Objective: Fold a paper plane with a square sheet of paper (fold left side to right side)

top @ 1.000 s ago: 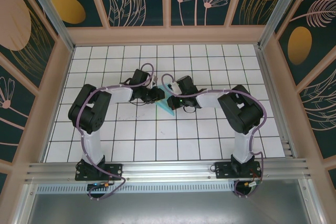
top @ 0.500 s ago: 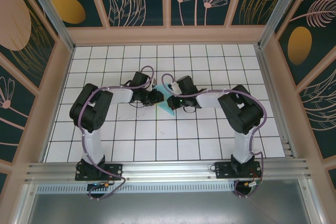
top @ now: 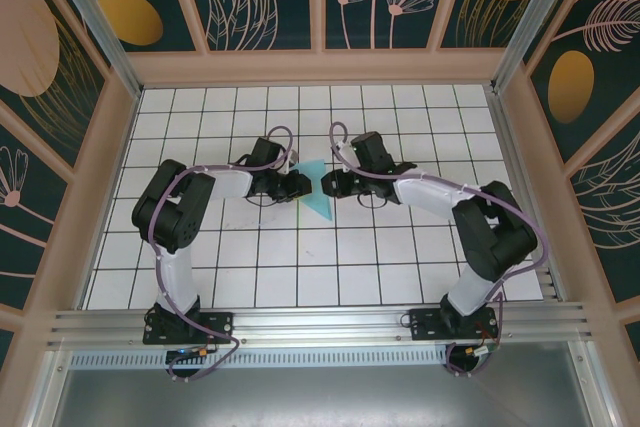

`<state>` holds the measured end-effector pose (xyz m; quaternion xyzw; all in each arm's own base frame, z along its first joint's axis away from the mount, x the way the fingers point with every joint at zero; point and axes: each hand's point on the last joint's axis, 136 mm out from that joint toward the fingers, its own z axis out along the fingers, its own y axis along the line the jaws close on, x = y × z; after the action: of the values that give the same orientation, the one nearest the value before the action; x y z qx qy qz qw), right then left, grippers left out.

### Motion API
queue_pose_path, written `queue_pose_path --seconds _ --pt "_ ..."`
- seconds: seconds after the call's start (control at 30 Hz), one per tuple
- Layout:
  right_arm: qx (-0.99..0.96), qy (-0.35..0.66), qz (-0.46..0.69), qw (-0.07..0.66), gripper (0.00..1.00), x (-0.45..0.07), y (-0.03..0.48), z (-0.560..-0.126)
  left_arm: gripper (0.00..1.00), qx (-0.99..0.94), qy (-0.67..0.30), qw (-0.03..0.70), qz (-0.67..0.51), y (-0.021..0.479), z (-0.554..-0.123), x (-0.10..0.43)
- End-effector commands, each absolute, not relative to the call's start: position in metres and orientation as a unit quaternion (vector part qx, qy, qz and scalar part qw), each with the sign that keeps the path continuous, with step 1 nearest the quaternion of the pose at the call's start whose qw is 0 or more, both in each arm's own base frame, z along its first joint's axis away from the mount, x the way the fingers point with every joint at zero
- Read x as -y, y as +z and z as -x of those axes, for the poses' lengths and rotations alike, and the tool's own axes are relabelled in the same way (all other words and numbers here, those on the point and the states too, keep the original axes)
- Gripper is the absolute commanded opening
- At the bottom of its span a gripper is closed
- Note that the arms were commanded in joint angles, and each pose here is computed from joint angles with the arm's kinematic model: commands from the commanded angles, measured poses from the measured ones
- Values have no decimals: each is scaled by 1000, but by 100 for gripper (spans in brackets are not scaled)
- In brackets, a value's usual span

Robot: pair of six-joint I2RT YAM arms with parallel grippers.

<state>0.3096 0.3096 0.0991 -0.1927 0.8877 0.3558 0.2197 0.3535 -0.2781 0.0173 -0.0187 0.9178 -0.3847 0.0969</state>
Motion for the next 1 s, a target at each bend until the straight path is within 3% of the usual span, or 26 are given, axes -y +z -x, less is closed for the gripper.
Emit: queue_pose_path --seconds 0.0,0.37,0.97 --pt "-886 404 183 138 23 -328 87 -275 23 -947 -314 50 38 -37 -326 254" --pt "-911 364 174 80 22 -345 41 -285 23 -947 -315 50 37 -38 -326 254" --pt "-940 314 126 31 15 -311 5 -272 22 -952 -302 48 36 -44 -325 250"
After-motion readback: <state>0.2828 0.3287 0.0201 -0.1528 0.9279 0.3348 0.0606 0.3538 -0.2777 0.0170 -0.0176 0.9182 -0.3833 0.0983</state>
